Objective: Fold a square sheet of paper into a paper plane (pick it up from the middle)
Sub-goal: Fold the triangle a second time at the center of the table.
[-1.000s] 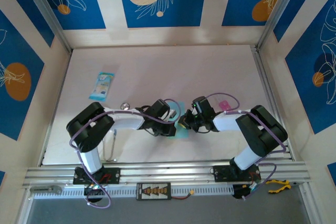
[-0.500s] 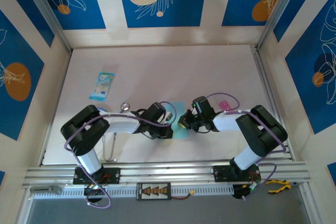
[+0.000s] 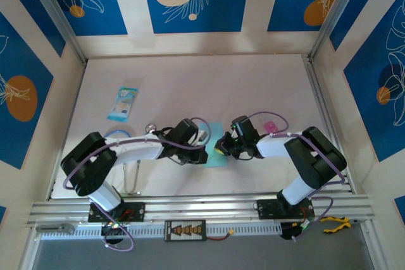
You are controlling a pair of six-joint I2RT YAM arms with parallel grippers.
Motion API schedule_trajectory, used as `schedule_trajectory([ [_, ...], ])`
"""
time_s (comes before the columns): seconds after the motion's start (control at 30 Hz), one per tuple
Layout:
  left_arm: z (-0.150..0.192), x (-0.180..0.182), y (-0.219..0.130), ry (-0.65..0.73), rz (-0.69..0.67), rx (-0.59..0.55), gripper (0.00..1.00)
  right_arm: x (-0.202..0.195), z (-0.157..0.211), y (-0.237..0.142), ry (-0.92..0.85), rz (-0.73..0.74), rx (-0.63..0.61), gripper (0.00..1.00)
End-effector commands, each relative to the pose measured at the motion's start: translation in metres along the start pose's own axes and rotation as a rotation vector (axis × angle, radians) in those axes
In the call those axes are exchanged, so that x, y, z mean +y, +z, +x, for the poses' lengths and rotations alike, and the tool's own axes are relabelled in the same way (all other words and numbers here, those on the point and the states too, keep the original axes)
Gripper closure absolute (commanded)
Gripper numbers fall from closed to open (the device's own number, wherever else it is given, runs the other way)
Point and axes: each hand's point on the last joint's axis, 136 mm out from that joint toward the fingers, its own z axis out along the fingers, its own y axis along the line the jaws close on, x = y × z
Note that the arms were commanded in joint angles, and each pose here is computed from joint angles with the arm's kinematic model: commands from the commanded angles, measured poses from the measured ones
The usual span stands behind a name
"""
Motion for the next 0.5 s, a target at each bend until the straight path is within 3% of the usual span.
schedule_trajectory([
  [0.0,-0.024,-0.009,0.004,0.038,0.005,-0.023,0.97,-0.049,0.01,-0.001,0.075,0.18,0.009,1.0],
  [0.17,-0.024,0.011,0.026,0.01,-0.067,0.028,0.99,-0.049,0.01,0.0,0.075,0.175,0.012,1.0],
  [0.3,-0.005,0.043,0.033,-0.04,-0.166,0.068,1.0,-0.048,0.01,0.0,0.071,0.17,0.014,1.0],
  [0.47,0.022,0.065,0.037,-0.116,-0.192,0.107,1.0,-0.048,0.01,0.002,0.071,0.167,0.02,1.0],
])
